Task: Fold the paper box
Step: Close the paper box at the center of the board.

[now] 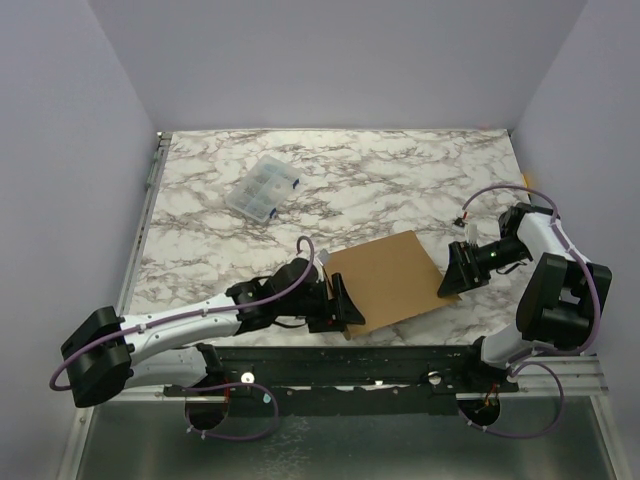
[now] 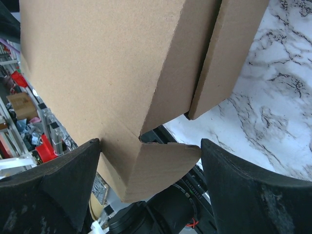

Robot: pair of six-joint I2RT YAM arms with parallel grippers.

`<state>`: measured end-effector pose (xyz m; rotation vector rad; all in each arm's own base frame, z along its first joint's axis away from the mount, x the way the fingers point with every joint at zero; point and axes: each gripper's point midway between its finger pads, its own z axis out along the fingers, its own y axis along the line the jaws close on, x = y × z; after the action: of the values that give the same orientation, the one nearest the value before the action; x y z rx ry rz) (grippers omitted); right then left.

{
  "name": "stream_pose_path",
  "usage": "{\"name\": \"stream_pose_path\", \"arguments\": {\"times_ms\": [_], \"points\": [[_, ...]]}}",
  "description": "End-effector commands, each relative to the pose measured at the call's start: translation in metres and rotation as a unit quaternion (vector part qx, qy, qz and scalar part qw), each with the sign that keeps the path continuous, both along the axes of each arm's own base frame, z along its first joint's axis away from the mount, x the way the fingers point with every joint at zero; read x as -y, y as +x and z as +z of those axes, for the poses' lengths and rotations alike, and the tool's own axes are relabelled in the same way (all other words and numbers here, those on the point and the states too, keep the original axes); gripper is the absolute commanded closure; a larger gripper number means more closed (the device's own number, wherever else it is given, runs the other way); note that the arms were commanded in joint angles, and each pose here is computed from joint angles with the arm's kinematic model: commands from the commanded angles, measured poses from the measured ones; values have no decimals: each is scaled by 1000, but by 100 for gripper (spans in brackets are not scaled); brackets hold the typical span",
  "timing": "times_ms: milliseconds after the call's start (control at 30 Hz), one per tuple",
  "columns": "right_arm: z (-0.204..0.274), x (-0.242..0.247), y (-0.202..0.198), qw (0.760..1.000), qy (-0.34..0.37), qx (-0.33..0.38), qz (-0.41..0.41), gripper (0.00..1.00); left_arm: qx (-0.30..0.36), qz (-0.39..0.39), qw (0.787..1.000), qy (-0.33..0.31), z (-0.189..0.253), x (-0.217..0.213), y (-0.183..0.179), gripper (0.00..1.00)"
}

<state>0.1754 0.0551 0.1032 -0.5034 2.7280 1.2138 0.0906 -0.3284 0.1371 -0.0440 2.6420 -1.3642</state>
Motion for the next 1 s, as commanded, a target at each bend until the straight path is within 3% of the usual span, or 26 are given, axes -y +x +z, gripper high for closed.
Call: {"name": "stream_pose_path", "arguments": {"times_ms": [0, 700, 967], "points": [[3, 0, 1, 1000, 6, 6, 1, 15, -1, 26, 999, -34, 6, 4, 3, 28], [17, 48, 35, 983, -146, 109, 25, 9, -6, 46, 998, -51, 0, 4, 6, 32], [23, 41, 25, 987, -125, 98, 35, 15, -10, 44, 997, -55, -1, 7, 6, 32]]}}
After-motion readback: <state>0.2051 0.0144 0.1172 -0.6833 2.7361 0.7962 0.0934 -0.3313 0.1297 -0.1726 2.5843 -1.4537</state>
